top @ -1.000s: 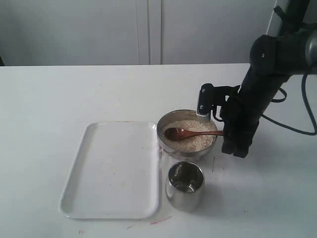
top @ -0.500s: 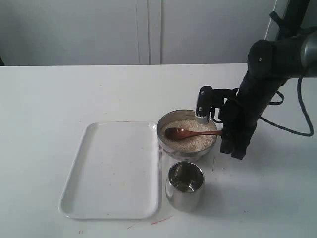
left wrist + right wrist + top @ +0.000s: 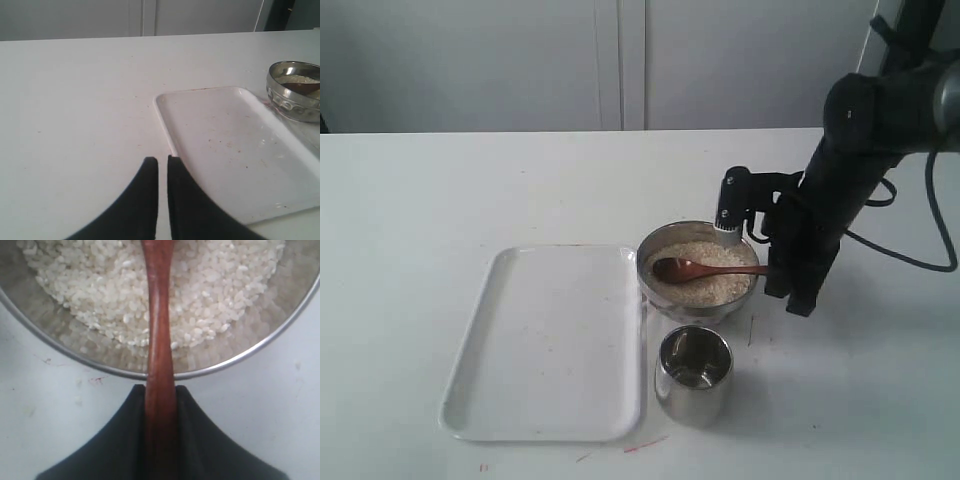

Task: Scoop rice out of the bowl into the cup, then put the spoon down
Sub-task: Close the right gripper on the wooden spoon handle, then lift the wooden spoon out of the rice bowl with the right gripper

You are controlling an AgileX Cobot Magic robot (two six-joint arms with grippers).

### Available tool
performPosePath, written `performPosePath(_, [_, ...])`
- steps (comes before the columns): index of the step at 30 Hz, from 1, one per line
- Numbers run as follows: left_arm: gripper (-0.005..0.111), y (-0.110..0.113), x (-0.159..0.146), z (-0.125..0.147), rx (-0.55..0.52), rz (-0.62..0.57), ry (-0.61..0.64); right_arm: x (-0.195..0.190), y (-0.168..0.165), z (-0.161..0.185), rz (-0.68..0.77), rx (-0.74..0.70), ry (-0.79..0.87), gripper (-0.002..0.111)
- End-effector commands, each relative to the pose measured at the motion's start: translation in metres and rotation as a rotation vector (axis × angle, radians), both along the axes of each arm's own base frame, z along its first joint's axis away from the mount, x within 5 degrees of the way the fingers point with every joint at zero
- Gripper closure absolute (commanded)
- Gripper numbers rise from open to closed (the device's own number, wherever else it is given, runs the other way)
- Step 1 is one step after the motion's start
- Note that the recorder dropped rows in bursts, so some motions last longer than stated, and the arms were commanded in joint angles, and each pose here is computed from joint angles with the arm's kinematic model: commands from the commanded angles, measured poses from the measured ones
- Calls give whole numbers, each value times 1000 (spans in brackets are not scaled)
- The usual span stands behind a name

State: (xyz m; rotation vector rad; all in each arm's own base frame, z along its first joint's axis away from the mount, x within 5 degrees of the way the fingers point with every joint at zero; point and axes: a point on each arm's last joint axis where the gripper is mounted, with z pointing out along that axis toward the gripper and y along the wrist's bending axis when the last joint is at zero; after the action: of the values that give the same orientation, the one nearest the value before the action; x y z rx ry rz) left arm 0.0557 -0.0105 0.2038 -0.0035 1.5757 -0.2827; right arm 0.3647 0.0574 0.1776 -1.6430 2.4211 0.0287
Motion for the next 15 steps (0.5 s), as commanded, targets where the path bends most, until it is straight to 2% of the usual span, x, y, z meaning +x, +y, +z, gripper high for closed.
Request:
performPosePath(1, [92, 0, 0, 3, -8, -7, -9, -5, 0, 7, -28, 7, 28, 108])
performPosePath(9, [92, 0, 0, 3, -8, -7, -9, -15, -1, 41, -97, 32, -27, 108])
performPosePath(13, [92, 0, 0, 3, -8, -7, -9, -27, -2, 72, -407, 121, -38, 108])
performPosePath(15, [92, 0, 0, 3, -8, -7, -9, -36, -2, 86, -497, 151, -33, 108])
